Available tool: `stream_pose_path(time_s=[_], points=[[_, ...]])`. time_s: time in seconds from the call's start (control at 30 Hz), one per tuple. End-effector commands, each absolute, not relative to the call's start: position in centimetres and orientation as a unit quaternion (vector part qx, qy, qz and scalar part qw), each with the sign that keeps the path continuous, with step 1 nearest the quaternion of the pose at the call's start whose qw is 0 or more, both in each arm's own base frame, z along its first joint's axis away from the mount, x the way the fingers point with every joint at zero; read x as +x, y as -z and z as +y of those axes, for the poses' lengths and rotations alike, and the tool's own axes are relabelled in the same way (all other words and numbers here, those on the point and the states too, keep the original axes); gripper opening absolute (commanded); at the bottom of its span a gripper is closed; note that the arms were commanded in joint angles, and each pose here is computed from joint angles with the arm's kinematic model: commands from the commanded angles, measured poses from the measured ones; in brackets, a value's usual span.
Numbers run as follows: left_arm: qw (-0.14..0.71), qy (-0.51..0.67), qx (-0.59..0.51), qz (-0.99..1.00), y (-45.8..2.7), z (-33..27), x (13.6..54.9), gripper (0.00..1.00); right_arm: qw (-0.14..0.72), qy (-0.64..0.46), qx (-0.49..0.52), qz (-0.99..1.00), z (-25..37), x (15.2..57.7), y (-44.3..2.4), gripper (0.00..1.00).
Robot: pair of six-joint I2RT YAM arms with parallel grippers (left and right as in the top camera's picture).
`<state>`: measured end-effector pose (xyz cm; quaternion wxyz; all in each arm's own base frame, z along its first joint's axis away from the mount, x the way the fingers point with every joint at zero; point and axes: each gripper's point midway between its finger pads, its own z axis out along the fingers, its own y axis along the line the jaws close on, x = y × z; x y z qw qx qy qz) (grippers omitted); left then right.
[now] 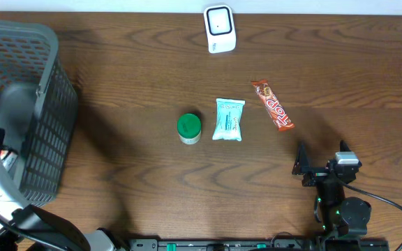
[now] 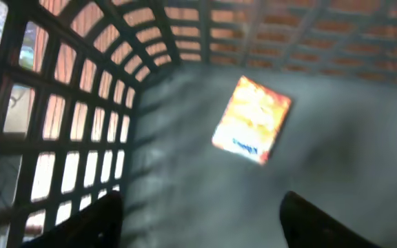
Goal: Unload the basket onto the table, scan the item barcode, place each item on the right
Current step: 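Move the left gripper back into the basket toward the orange snack pack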
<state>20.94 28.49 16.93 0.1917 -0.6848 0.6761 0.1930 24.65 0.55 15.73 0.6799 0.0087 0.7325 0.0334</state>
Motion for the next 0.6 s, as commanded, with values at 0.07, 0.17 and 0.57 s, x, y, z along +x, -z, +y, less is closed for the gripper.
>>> stream_pose_path(time_s=[0.07, 0.17, 0.57], points=[[0.192, -0.219, -0.653, 0.699, -16.2, 30.8, 19.8, 0.85, 0.679, -0.038, 0.011, 0.733, 0.7, 24.6, -15.7, 0.99], [0.189, -0.22, -0.648, 0.704, -15.8, 31.4, 19.6, 0.9, 0.679, -0.038, 0.011, 0.733, 0.7, 24.6, -15.7, 0.99], [0.16, -0.18, -0.602, 0.762, -10.7, 32.4, 22.5, 0.91, 0.679, -0.038, 0.011, 0.733, 0.7, 24.6, -15.7, 0.99]])
